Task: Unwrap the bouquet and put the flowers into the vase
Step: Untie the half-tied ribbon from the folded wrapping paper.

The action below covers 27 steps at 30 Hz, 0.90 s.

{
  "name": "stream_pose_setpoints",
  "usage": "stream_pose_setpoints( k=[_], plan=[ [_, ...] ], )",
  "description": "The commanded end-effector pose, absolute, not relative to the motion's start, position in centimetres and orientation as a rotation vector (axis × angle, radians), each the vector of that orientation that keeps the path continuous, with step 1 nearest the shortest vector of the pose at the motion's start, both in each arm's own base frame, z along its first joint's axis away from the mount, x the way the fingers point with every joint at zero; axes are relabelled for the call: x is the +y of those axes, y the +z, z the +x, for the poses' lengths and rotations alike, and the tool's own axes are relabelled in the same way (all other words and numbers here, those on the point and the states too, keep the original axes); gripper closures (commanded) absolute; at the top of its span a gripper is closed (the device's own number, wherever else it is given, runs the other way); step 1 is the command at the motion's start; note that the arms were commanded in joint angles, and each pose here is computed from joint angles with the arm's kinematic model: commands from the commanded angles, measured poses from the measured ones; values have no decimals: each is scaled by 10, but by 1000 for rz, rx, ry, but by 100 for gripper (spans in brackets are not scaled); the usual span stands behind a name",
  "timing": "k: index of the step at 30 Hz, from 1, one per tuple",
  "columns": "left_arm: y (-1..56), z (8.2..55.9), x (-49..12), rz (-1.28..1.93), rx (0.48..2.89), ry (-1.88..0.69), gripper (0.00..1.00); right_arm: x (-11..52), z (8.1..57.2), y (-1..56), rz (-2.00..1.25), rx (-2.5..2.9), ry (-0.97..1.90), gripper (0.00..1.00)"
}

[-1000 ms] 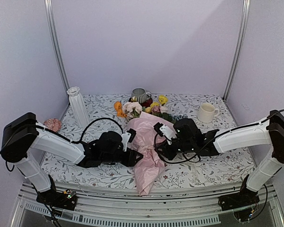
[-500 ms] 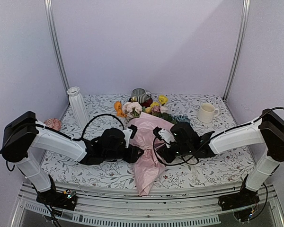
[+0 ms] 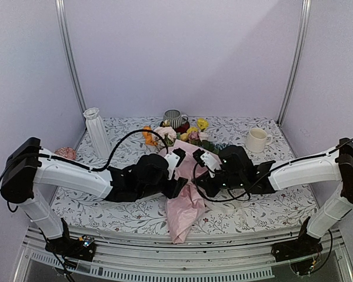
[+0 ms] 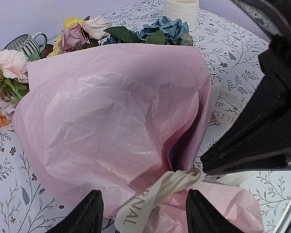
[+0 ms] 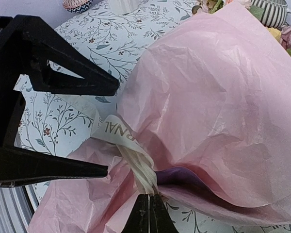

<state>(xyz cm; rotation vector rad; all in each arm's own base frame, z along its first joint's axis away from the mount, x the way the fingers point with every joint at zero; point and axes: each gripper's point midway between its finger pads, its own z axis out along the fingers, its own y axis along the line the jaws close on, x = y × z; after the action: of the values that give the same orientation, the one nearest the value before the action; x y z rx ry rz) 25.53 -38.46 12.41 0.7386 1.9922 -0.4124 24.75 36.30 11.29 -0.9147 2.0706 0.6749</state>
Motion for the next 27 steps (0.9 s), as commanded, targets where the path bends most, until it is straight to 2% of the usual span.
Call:
stream_pose_setpoints(
  k=[1, 3, 9, 14, 22, 26, 27],
  plan=[
    [110, 259, -387, 814, 1992, -287, 41, 369, 248, 135, -883, 2016, 726, 96],
    [107, 260, -390, 825, 1994, -280, 42, 369, 247, 133, -886, 2021, 727, 94],
    [96, 258, -389, 844, 2011, -279, 43, 365, 247, 119, -893, 2050, 698, 78],
    [83, 260, -386, 835, 2030, -255, 43, 371, 250, 108, -901, 2064, 696, 73],
    [86, 276, -374, 715, 2041, -154, 53, 381, 253, 96, -914, 2091, 711, 75],
    [95, 280, -374, 651, 2027, -173, 56, 378, 252, 91, -910, 2105, 698, 80],
    [97, 281, -373, 635, 2025, -172, 57, 376, 252, 90, -906, 2109, 693, 85]
  ],
)
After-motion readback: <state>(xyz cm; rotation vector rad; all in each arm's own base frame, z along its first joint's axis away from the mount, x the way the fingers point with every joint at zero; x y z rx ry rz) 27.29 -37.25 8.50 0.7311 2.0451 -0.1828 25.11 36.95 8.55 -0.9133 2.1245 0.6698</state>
